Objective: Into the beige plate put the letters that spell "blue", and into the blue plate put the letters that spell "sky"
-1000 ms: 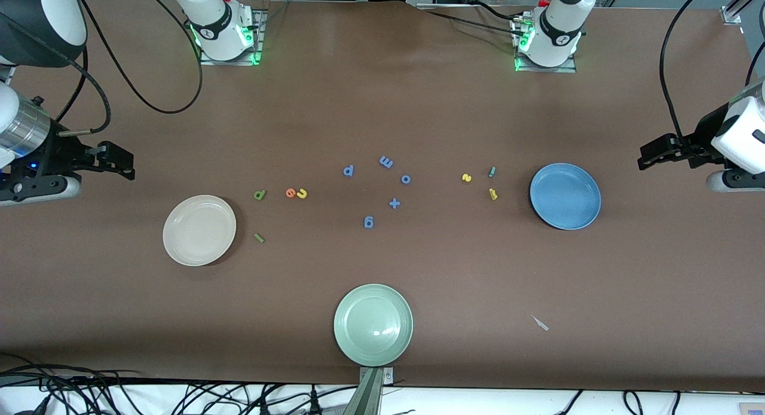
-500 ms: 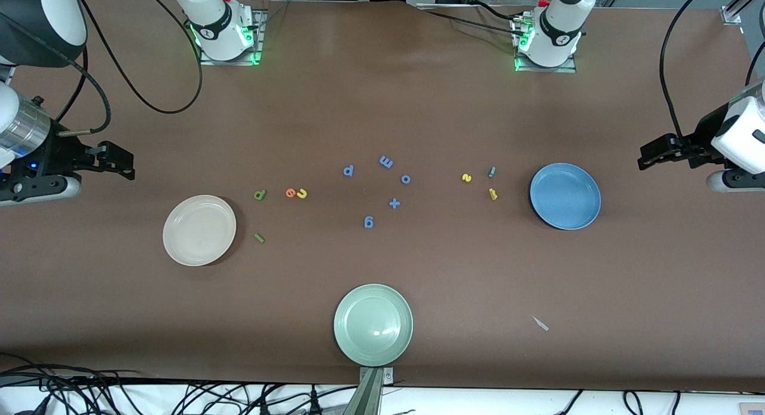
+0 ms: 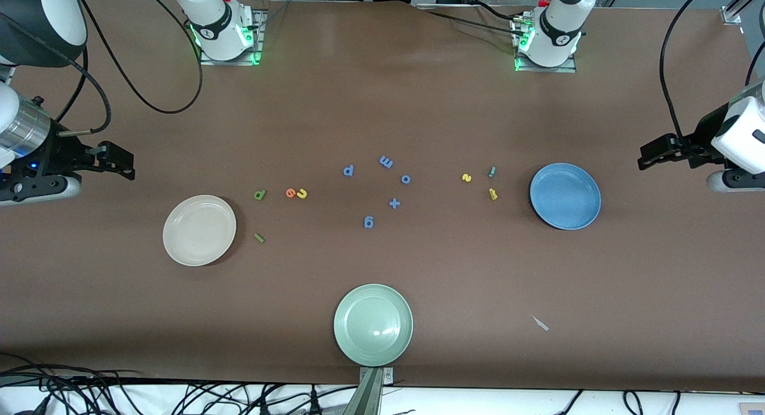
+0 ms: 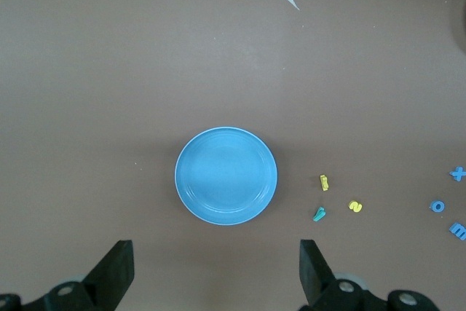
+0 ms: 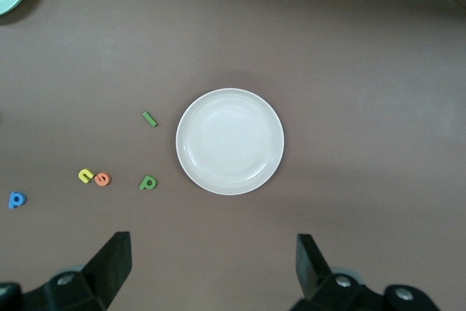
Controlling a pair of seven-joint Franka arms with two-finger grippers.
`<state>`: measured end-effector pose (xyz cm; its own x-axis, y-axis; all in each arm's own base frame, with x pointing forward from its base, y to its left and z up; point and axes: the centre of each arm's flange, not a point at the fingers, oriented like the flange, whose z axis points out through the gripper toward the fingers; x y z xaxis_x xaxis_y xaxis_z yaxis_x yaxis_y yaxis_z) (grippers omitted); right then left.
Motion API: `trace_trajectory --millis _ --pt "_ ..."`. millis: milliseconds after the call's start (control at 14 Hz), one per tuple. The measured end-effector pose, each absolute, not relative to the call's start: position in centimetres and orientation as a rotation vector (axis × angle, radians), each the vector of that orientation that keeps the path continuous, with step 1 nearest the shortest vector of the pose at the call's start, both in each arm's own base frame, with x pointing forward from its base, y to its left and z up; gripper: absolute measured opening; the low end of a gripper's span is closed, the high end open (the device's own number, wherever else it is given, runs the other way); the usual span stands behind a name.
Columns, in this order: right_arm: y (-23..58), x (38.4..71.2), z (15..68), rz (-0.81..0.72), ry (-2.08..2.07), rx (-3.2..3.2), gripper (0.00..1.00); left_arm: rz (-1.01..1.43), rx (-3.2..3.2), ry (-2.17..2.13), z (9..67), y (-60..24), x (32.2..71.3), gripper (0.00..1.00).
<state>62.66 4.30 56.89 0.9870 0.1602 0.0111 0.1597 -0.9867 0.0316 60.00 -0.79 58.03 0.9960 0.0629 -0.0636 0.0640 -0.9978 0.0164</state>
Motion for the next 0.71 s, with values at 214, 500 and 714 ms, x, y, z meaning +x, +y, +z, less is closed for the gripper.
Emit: trace_trajectory --millis 214,500,714 --pt "4.3 62.67 56.9 0.023 0.25 3.101 1.0 -0.098 3.12 0.099 58.04 -0.8 59.99 1.0" --pt "4.3 62.67 56.9 0.023 0.25 3.101 1.0 -0.096 3.12 0.099 58.14 -0.81 59.96 1.0" --pt "4.14 62.69 56.89 0.023 0.245 3.101 1.0 -0.095 3.12 0.093 58.18 -1.01 59.94 1.0"
